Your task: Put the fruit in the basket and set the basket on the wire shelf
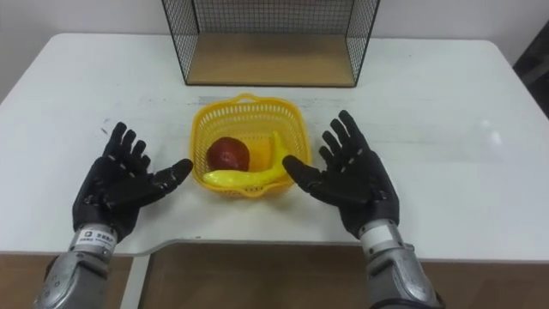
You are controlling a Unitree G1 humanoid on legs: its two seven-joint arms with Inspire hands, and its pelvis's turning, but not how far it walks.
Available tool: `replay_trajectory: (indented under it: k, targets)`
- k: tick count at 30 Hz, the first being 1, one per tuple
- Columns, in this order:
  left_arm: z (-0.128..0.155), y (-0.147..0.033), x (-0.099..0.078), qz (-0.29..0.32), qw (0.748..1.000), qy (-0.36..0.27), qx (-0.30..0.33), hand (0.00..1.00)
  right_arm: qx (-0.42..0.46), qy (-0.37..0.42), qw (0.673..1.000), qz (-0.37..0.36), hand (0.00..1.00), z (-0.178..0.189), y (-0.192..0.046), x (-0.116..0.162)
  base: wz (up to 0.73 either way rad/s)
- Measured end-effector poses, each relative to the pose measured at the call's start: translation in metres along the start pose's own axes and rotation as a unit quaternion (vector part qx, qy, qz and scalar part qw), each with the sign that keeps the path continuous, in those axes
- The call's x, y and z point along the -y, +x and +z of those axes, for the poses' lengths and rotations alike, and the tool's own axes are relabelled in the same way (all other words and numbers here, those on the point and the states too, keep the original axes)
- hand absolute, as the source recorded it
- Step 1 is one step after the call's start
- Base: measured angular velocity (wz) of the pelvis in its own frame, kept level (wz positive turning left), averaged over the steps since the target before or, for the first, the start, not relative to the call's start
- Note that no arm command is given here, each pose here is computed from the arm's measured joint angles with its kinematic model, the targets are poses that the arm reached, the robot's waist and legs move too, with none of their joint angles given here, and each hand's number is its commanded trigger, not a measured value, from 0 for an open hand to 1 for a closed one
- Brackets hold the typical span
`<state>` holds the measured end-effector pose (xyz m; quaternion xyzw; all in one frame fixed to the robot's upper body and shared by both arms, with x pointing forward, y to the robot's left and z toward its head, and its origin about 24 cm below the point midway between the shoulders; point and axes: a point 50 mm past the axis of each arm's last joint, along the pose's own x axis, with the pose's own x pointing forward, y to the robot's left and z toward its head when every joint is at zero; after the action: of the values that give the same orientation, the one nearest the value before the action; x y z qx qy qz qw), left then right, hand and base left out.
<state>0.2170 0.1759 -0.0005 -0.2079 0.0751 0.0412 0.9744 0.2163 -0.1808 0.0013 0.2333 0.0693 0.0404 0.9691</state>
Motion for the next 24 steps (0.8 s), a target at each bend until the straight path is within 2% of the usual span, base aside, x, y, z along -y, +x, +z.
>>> replay_trajectory:
  k: [7,15,24]
  targets:
    - [-0.004,0.001,0.009,-0.018,1.000,-0.001,-0.009,0.00,-0.014,0.014,1.000,0.019,0.00,-0.008,0.001,-0.010,0.00]
    - [-0.005,0.008,0.010,-0.020,1.000,-0.004,-0.013,0.00,-0.026,0.015,0.999,0.024,0.00,-0.012,0.007,-0.012,0.00]
    - [-0.003,0.013,0.023,-0.048,0.999,-0.001,-0.010,0.00,-0.023,0.016,0.999,0.037,0.00,-0.012,0.011,-0.018,0.00]
